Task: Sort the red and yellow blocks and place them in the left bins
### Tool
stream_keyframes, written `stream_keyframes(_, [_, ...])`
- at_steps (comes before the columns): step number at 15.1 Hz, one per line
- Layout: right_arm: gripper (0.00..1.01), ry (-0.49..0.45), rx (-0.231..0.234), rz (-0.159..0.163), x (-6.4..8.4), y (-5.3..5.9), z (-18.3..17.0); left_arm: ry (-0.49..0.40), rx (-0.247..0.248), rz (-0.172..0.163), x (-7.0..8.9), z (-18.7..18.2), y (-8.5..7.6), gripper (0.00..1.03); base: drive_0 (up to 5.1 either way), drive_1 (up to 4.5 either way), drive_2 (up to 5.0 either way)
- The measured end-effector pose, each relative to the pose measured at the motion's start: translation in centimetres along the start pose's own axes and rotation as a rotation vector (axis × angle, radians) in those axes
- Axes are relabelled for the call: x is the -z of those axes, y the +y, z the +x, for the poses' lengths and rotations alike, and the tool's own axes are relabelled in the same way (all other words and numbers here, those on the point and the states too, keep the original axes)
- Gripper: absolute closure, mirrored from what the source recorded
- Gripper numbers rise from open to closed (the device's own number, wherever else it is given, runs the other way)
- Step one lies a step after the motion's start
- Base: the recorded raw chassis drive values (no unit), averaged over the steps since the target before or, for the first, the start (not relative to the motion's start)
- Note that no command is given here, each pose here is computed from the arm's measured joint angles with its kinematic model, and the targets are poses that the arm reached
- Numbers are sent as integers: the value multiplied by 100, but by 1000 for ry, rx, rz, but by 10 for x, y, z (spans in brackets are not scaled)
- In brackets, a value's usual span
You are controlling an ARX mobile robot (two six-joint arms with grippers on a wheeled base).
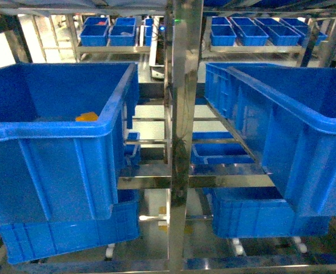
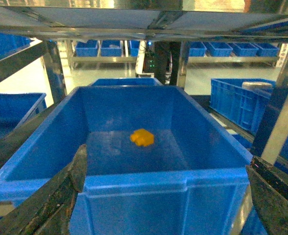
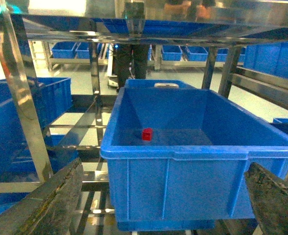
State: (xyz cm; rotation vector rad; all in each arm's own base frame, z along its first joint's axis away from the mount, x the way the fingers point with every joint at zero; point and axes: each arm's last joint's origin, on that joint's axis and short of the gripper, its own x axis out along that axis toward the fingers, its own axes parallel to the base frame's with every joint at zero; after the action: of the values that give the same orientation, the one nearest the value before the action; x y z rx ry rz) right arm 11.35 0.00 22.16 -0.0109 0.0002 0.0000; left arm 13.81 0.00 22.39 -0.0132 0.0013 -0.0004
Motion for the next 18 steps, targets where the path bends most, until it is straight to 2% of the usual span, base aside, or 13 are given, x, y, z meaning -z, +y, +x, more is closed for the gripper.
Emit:
stream_keyframes(5, [3,2,0,0,0,0,0,2,-1,2,0,-1,0,5,0,0,0])
stream_keyframes(6, [3,3,0,0,0,0,0,-11,-1,3,1,-2,0,17,0,0,0])
stream_keyframes(8, [27,-5,0,0,9,0,-3,6,-1,3,19,-9,0,44,0,0,0])
stream_keyframes(9, [54,6,0,0,23,0,-4,-1,-1,3,27,-14,0,71,0,0,0])
stream_keyframes(10, [74,30,0,1,30,0,-10,0,-1,3,33,-17,0,91,0,0,0])
stream_keyframes(11, [83,22,-1,0,34,0,-14,1,-1,3,36,-19,0,100,0,0,0])
stream_keyframes(12, [94,-9,0,0,33,0,-17,4,-2,3,38,-20,1,101,0,0,0])
stream_keyframes(13, [99,-12,0,2,33,0,-17,3,-1,3,41,-21,1,101,0,0,0])
stream_keyframes(15, [99,9,0,2,41,0,-15,0,-1,3,43,-24,1,101,0,0,0])
stream_keyframes(18, [99,2,0,2,44,0,-16,-2,-1,3,48,-27,1,101,0,0,0])
